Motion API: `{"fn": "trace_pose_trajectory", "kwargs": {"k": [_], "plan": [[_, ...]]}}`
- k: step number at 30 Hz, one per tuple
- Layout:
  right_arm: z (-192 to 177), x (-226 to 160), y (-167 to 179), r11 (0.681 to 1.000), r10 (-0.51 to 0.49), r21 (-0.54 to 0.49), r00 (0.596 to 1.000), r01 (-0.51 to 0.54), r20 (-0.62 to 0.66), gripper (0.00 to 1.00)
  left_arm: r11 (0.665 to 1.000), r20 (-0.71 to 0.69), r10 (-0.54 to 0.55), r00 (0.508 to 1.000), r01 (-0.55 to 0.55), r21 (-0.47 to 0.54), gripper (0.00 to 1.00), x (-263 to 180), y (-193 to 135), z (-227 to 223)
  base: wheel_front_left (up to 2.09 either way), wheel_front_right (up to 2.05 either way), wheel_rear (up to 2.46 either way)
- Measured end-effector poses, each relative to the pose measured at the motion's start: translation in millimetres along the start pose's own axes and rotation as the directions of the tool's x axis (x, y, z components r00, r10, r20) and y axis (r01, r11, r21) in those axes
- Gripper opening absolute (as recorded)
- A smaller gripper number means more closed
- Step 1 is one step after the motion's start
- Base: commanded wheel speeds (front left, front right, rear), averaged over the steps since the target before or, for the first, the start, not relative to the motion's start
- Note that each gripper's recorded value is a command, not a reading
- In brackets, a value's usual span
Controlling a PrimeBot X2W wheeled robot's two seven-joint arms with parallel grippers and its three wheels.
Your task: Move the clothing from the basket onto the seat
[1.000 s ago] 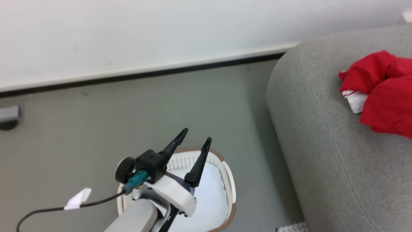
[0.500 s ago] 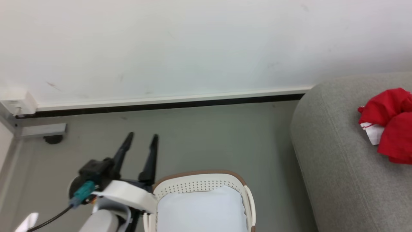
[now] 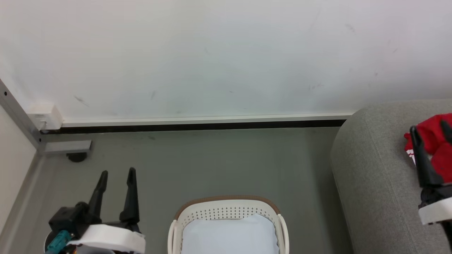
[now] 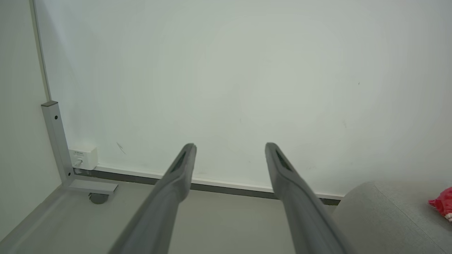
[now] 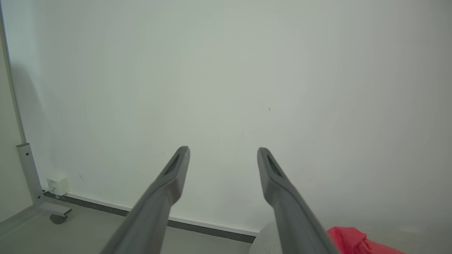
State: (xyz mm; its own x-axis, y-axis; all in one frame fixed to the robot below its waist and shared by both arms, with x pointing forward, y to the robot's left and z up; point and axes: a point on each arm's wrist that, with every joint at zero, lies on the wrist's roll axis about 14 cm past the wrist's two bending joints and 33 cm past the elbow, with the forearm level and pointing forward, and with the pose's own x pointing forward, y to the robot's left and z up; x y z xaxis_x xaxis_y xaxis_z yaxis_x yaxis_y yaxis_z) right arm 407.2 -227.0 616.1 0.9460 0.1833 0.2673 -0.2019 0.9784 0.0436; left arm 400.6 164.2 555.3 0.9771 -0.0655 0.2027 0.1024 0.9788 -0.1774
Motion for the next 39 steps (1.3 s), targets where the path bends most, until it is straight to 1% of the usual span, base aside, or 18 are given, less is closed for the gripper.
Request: {"fn": "trace_pose_trajectory", "kwargs": {"k": [3,5,7,8,10,12,14,20,39], "plan": [[-14.5,-14.8,3.8,0.997,-0.046,0.056,0.999,0.045,0.012,1.0,0.999,-0.008,-0.009,1.0,0.009,-0.039,1.0,-7.0,-3.3,-4.8,0.0,0.0,0.0],[-28.2,-25.2,9.2,0.995,-0.065,0.075,0.998,0.065,-0.007,1.0,0.999,-0.017,-0.013,1.0,0.012,-0.051,1.0,-11.6,-4.1,-8.9,0.0,0.0,0.0],[-39.0,-33.9,14.0,0.994,-0.076,0.073,0.997,0.078,-0.028,1.0,1.0,-0.019,-0.02,1.0,0.02,-0.005,1.0,-13.4,-2.6,-9.5,0.0,0.0,0.0],[-43.8,-38.1,15.2,0.995,-0.079,0.054,0.996,0.081,-0.042,1.0,1.0,-0.016,-0.023,1.0,0.023,0.005,1.0,-13.6,-2.3,-8.9,0.0,0.0,0.0],[-40.7,-42.0,14.7,0.991,-0.113,0.068,0.993,0.114,-0.018,1.0,1.0,-0.026,-0.025,0.999,0.026,0.007,1.0,-16.0,-4.5,-13.2,0.0,0.0,0.0],[-37.9,-44.5,20.3,0.991,-0.119,0.06,0.993,0.119,-0.003,1.0,0.999,-0.041,-0.03,0.999,0.03,0.012,1.0,-17.9,-6.3,-18.4,0.0,0.0,0.0],[-43.6,-50.5,23.8,0.988,-0.135,0.077,0.991,0.136,-0.015,1.0,0.999,-0.051,-0.03,0.998,0.031,0.015,1.0,-18.9,-5.5,-22.0,0.0,0.0,0.0],[-57.0,-59.4,30.0,0.984,-0.154,0.084,0.987,0.158,-0.052,1.0,0.999,-0.068,-0.039,0.997,0.042,0.033,1.0,-19.2,-7.3,-28.4,0.0,0.0,0.0],[-66.5,-59.9,35.2,0.981,-0.157,0.1,0.985,0.164,-0.077,1.0,0.999,-0.088,-0.039,0.995,0.041,0.027,1.0,-20.7,-5.6,-35.3,0.0,0.0,0.0]]}}
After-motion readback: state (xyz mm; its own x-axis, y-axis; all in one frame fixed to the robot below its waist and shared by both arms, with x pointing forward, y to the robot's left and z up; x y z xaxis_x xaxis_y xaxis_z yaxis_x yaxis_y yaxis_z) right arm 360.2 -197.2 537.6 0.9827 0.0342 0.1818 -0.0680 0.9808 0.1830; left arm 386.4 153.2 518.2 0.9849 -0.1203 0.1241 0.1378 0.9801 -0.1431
